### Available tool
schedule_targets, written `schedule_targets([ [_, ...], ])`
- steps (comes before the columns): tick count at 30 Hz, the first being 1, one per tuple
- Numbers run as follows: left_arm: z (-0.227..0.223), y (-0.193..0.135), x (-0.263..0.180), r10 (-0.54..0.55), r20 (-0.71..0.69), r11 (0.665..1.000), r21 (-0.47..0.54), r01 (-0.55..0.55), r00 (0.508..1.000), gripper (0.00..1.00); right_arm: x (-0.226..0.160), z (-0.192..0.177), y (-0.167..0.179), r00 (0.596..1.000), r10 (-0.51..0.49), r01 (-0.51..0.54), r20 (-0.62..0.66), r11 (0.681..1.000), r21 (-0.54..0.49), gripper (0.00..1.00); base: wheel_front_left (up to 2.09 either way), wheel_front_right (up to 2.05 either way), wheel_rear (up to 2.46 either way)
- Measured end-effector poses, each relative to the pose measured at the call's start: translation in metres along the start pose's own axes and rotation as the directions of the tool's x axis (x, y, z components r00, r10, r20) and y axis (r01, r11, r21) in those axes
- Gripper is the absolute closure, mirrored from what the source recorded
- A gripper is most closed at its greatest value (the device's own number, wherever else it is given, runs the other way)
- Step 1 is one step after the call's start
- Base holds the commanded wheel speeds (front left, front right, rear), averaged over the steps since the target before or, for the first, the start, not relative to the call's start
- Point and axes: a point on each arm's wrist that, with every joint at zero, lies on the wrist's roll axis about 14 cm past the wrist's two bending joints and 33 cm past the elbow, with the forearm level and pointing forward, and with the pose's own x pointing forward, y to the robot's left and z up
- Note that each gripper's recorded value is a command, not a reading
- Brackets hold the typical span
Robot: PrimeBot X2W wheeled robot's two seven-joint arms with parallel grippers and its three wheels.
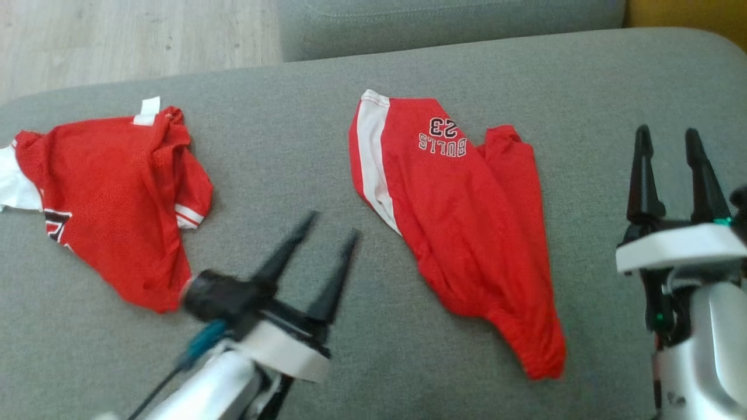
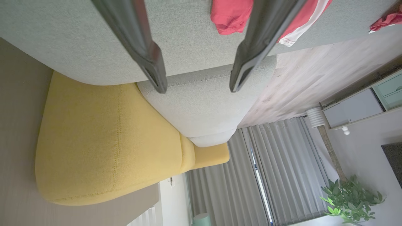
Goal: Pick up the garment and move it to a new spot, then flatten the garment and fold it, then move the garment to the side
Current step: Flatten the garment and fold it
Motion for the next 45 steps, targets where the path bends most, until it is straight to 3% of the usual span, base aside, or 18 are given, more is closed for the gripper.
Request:
schedule_targets([
  [4,0.025,0.031,-0.017,0.175,0.101,0.983,-0.070,-0.169,0.979,0.00,-0.013,-0.002,0.005,1.000,0.012,-0.013,0.012,0.999,0.036,0.00,0.00,0.00,0.00],
  [10,0.042,0.068,-0.040,0.377,0.194,0.922,-0.168,-0.348,0.906,0.00,-0.036,-0.024,0.023,0.998,0.061,-0.059,-0.026,0.994,0.096,0.00,0.00,0.00,0.00],
  [22,0.031,0.070,-0.037,0.345,0.201,0.936,-0.150,-0.319,0.917,0.00,-0.036,-0.036,0.033,0.995,0.090,-0.085,-0.044,0.992,0.092,0.00,0.00,0.00,0.00],
  [28,0.013,0.078,-0.043,0.379,0.151,0.922,-0.150,-0.358,0.913,0.00,-0.025,-0.053,0.063,0.980,0.179,-0.174,-0.086,0.983,0.065,0.00,0.00,0.00,0.00],
  [36,-0.001,0.091,-0.058,0.442,0.107,0.891,-0.166,-0.422,0.891,0.00,0.001,-0.104,0.104,0.918,0.290,-0.293,-0.271,0.956,0.028,0.00,0.00,0.00,0.00],
  [45,-0.002,0.108,-0.079,0.514,0.100,0.853,-0.160,-0.497,0.852,0.00,0.009,-0.167,0.146,0.773,0.370,-0.423,-0.515,0.906,0.015,0.00,0.00,0.00,0.00],
])
